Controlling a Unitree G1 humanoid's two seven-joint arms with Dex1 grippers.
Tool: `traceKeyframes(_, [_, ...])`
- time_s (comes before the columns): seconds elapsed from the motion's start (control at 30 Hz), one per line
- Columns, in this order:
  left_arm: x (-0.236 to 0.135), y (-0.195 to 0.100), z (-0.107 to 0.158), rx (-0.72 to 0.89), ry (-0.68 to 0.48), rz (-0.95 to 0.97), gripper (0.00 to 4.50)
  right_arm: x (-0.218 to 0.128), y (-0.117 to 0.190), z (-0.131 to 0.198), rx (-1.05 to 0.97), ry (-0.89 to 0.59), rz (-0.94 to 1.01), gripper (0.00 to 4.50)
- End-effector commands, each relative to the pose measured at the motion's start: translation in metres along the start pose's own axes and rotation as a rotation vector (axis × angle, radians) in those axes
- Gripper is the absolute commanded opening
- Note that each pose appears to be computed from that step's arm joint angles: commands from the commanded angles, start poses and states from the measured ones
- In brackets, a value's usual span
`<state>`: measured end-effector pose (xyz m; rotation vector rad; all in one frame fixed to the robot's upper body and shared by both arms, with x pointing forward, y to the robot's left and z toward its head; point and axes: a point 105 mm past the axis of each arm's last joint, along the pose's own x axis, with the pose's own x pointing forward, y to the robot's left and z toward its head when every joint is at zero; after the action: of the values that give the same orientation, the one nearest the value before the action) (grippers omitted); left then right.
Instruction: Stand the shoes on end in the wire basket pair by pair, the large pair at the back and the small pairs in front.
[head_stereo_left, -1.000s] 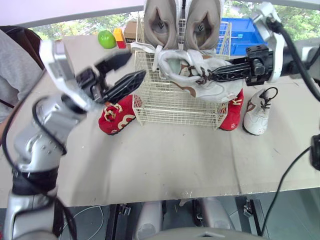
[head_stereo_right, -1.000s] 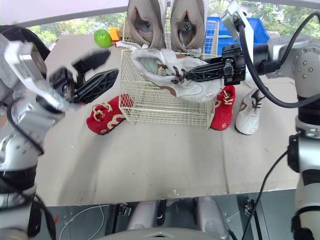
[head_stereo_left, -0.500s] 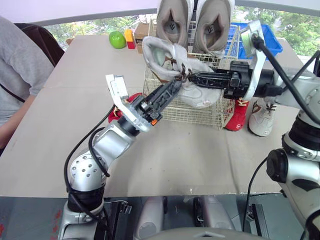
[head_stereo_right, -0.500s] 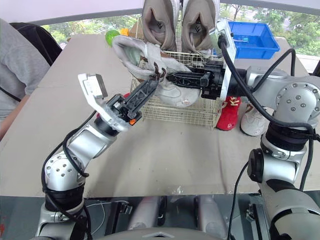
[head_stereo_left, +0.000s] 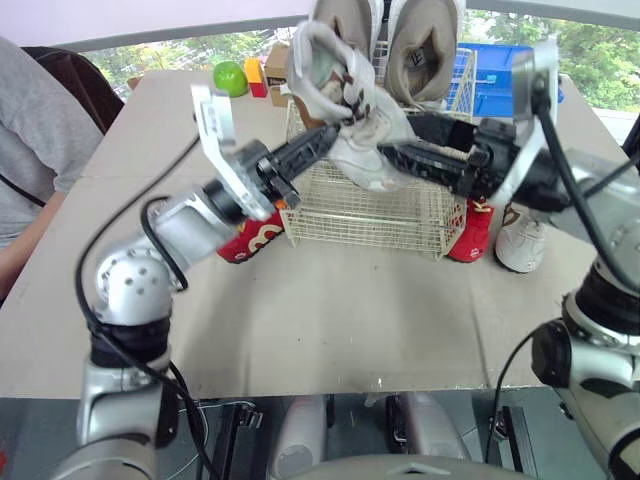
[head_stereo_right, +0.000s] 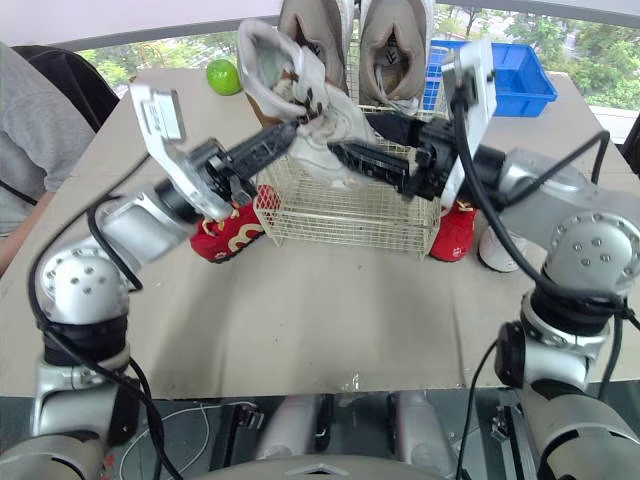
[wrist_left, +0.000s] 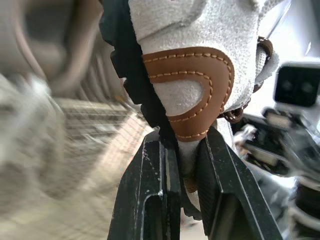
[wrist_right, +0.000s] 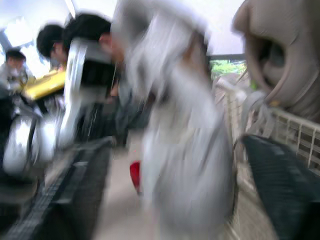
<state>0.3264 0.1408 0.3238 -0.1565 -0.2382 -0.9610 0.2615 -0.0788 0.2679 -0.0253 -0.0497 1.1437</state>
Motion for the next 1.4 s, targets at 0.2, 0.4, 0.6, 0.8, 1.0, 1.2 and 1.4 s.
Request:
traceKeyframes(0.2, [0.009, 0.02, 0.038, 0.435, 0.112, -0.104, 0.2, -0.019, 0.003, -0.002, -0.161, -0.062, -0.093, 4.05])
traceKeyframes(0.4, [0.008, 0.033, 0.01, 0.497, 0.228, -0.159, 0.2, -0.032, 0.01, -0.006, -0.229, -0.058, -0.12, 4.05])
traceKeyframes(0.6, [0.005, 0.04, -0.032, 0.541, 0.325, -0.217, 0.2, -0.041, 0.01, -0.011, -0.257, -0.055, -0.141, 4.05])
traceKeyframes(0.8, [0.0, 0.051, -0.049, 0.521, 0.344, -0.176, 0.2, -0.042, 0.006, -0.012, -0.265, -0.05, -0.164, 4.05])
traceKeyframes(1.0, [-0.014, 0.061, -0.051, 0.48, 0.391, -0.135, 1.99, -0.042, 0.0, -0.019, -0.257, -0.021, -0.187, 4.18])
traceKeyframes(1.2, [-0.024, 0.062, -0.021, 0.516, 0.362, -0.078, 4.42, -0.048, -0.008, -0.027, -0.253, 0.022, -0.243, 4.18])
traceKeyframes(1.4, [-0.037, 0.04, 0.015, 0.387, 0.211, -0.064, 4.42, -0.066, -0.034, -0.044, -0.224, 0.101, -0.388, 4.18])
